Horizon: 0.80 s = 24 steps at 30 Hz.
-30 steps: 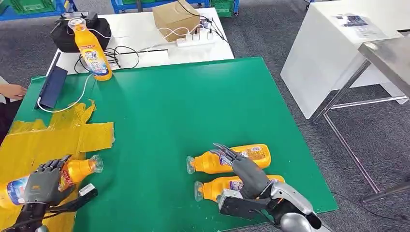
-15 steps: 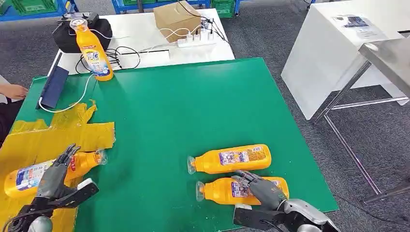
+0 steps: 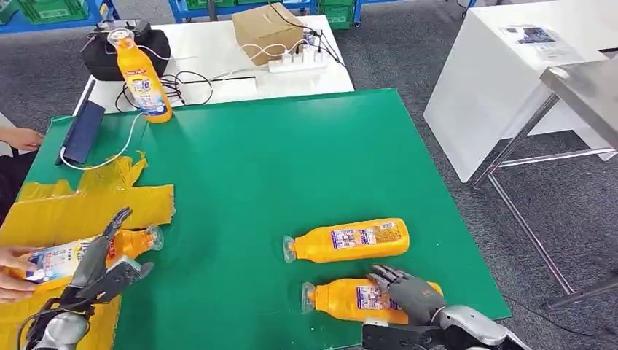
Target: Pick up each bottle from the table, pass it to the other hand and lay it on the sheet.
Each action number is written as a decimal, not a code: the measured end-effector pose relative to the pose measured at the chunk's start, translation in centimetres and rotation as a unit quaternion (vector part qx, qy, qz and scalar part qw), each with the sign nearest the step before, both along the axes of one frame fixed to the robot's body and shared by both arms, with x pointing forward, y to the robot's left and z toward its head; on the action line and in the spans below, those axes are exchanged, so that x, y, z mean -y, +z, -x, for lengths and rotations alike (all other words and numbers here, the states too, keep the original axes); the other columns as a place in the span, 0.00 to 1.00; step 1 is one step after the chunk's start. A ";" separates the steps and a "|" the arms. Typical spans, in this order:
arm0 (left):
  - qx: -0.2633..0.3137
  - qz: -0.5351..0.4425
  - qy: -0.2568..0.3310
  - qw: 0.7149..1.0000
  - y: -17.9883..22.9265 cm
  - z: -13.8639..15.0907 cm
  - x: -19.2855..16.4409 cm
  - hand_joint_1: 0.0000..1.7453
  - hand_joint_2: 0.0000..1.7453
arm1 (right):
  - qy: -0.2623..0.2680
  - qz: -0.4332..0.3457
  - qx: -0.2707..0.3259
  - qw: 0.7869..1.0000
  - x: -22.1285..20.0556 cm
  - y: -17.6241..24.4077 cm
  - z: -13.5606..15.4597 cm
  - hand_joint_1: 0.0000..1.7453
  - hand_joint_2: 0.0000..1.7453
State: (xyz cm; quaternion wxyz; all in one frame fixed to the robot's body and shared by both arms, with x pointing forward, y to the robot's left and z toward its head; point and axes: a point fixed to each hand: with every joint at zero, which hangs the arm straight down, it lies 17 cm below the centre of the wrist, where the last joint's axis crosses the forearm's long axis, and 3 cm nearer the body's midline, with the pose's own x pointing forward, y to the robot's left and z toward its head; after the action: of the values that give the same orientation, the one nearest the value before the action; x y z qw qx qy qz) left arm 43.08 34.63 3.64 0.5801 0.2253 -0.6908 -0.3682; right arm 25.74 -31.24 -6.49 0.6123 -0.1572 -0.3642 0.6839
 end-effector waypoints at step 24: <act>0.040 0.374 -0.042 0.926 10.3 0.5 3.7 0.00 0.00 | -0.058 -0.057 0.013 0.997 -0.9 -0.2 -0.2 1.00 1.00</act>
State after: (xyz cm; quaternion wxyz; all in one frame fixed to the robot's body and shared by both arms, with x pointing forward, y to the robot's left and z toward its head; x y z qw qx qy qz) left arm 42.57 30.94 13.94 0.5784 -0.0225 -0.8095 -0.0976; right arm 25.98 -30.31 -6.66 0.6545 -0.1519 -0.4001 0.6233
